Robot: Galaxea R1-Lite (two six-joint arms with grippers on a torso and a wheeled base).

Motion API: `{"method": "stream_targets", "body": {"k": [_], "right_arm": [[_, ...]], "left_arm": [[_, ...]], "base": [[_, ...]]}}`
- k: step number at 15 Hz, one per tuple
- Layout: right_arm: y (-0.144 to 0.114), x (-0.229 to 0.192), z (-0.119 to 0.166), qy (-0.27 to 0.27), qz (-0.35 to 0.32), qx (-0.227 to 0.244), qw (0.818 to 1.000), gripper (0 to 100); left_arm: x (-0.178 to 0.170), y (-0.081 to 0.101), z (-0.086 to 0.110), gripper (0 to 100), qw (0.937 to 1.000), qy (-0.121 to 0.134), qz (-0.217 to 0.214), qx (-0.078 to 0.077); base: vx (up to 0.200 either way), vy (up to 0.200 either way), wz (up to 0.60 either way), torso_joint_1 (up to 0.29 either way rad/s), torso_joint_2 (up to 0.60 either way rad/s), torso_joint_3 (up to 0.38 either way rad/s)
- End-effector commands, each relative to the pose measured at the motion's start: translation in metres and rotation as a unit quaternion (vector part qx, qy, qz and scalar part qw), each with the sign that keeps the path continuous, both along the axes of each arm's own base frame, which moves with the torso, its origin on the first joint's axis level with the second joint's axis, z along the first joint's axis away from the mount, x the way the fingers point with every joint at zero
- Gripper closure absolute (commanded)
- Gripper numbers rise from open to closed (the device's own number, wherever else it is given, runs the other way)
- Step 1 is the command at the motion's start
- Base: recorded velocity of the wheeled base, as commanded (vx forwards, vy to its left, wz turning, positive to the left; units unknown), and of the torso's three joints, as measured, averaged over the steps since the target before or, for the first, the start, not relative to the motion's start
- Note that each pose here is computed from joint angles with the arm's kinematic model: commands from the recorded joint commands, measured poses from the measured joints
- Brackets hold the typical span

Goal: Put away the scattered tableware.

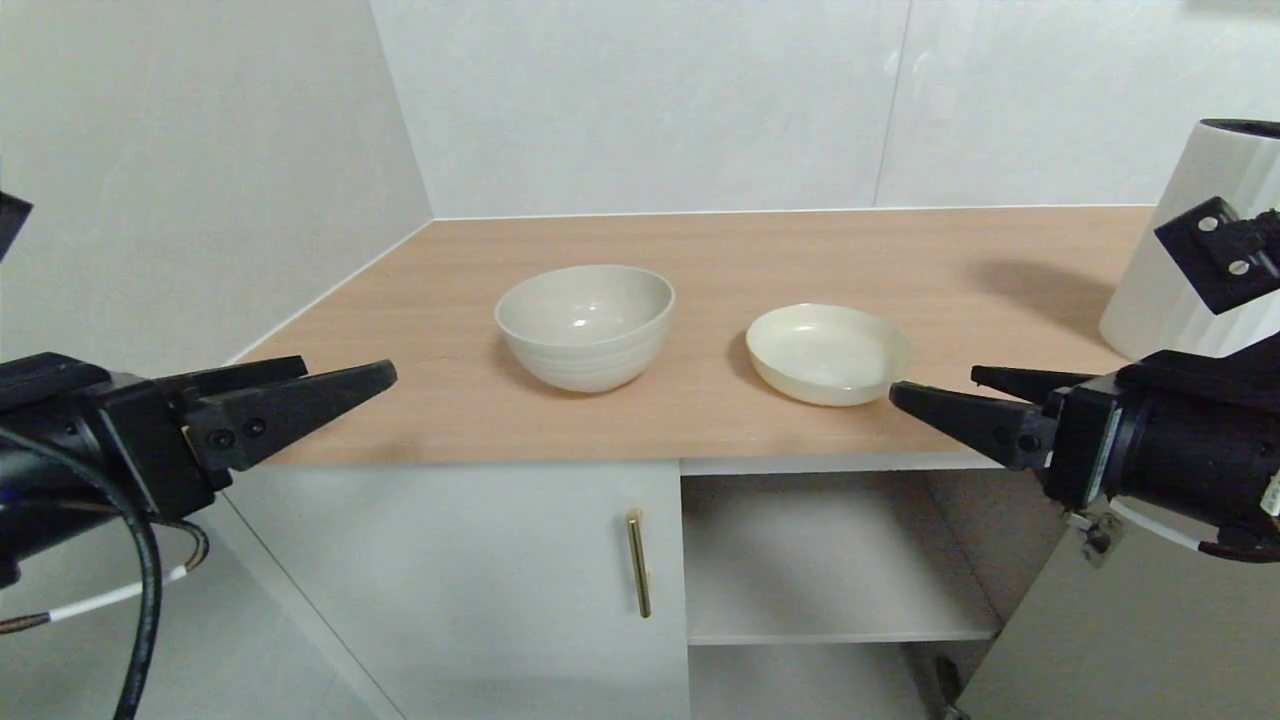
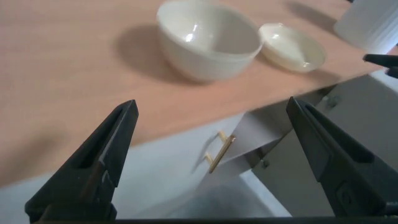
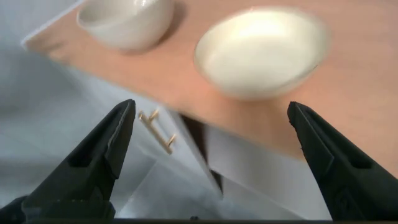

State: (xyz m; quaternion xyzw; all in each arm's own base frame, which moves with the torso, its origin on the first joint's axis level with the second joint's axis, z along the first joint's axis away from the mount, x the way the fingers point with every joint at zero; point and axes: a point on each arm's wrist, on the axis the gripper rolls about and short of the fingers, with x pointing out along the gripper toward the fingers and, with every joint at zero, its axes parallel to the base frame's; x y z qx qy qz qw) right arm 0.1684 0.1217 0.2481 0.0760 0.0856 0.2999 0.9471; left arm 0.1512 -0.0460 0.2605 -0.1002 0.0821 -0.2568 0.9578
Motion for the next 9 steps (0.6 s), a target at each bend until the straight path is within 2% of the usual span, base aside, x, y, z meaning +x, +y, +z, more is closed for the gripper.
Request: {"method": "stream_targets", "body": {"k": [1, 3, 5, 7, 8, 9], "right_arm": [[0.001, 0.001, -0.002, 0.003, 0.001, -0.003, 1.000, 0], [0.002, 0.003, -0.003, 0.002, 0.000, -0.007, 1.000, 0], [0.006, 0.012, -0.001, -0.006, -0.005, -0.006, 1.000, 0], [0.009, 0.037, 0.008, 0.006, -0.039, -0.016, 0.999, 0], [0.006, 0.043, 0.012, 0.031, -0.056, -0.034, 0.997, 0], [0.003, 0.047, 0.027, 0.085, -0.077, -0.045, 0.992, 0]], "left_arm": [[0.007, -0.002, -0.002, 0, 1.0000, 0.008, 0.001, 0.002], [0.012, -0.003, 0.001, 0, 0.9999, 0.010, 0.001, 0.003], [0.021, -0.006, 0.009, 0, 0.9994, 0.036, 0.003, -0.003], [0.040, -0.011, 0.025, 0, 0.9937, 0.108, 0.012, -0.028], [0.048, -0.014, 0.033, 0, 0.9904, 0.132, 0.018, -0.036], [0.058, -0.024, 0.038, 0, 0.9846, 0.166, 0.026, -0.050]], "base": [[0.000, 0.000, 0.00, 0.100, -0.35, -0.222], [0.000, 0.000, 0.00, 0.061, -0.16, -0.102], [0.000, 0.000, 0.00, 0.006, -0.03, -0.016], [0.000, 0.000, 0.00, 0.000, 0.00, 0.000], [0.000, 0.000, 0.00, 0.000, 0.00, 0.000], [0.000, 0.000, 0.00, 0.000, 0.00, 0.000]]}}
